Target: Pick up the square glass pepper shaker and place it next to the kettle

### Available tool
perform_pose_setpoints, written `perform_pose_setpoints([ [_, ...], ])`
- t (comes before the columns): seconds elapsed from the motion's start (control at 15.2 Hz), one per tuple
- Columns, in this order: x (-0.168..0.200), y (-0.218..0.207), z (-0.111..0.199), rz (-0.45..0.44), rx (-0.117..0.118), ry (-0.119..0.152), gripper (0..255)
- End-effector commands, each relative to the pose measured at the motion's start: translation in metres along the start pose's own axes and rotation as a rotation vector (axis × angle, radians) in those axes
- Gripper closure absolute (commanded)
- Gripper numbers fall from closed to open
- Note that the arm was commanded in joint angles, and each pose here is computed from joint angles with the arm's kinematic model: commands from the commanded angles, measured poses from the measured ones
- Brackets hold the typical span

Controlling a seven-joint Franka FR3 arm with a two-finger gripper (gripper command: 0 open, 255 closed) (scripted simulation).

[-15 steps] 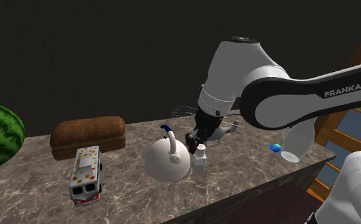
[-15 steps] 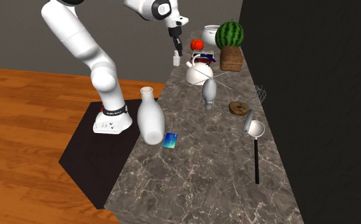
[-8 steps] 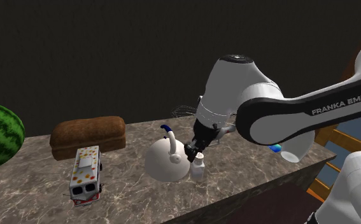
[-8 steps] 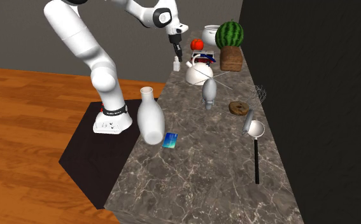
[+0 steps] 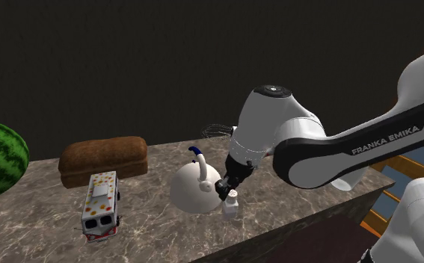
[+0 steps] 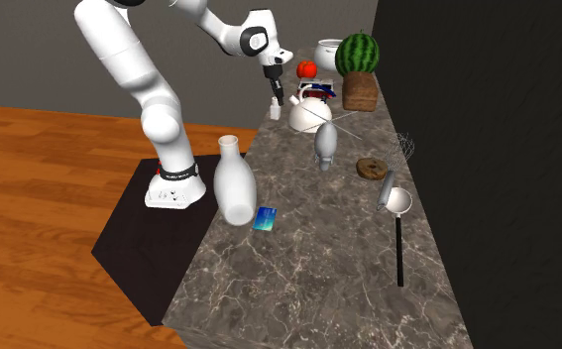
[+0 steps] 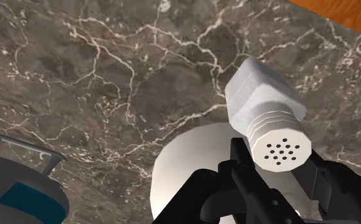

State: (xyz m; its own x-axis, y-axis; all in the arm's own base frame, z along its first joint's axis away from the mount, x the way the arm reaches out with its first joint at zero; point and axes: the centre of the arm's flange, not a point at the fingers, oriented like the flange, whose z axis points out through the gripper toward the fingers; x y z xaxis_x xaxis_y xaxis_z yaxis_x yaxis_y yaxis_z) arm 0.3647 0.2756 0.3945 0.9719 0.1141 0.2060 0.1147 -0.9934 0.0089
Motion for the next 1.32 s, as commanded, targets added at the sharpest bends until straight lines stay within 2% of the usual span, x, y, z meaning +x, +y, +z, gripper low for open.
perform_pose_setpoints([
  [0.0,-0.002,0.001,0.011,0.0,0.0,0.0,255],
  [0.13,-0.005,0.001,0.024,0.0,0.0,0.0,255],
  [0.66,-0.005,0.001,0.024,0.0,0.0,0.0,255],
  [0.73,-0.005,0.001,0.024,0.0,0.0,0.0,0],
  [1.06,-0.005,0.001,0.024,0.0,0.0,0.0,0],
  [1.25,-0.005,0.001,-0.016,0.0,0.0,0.0,0],
])
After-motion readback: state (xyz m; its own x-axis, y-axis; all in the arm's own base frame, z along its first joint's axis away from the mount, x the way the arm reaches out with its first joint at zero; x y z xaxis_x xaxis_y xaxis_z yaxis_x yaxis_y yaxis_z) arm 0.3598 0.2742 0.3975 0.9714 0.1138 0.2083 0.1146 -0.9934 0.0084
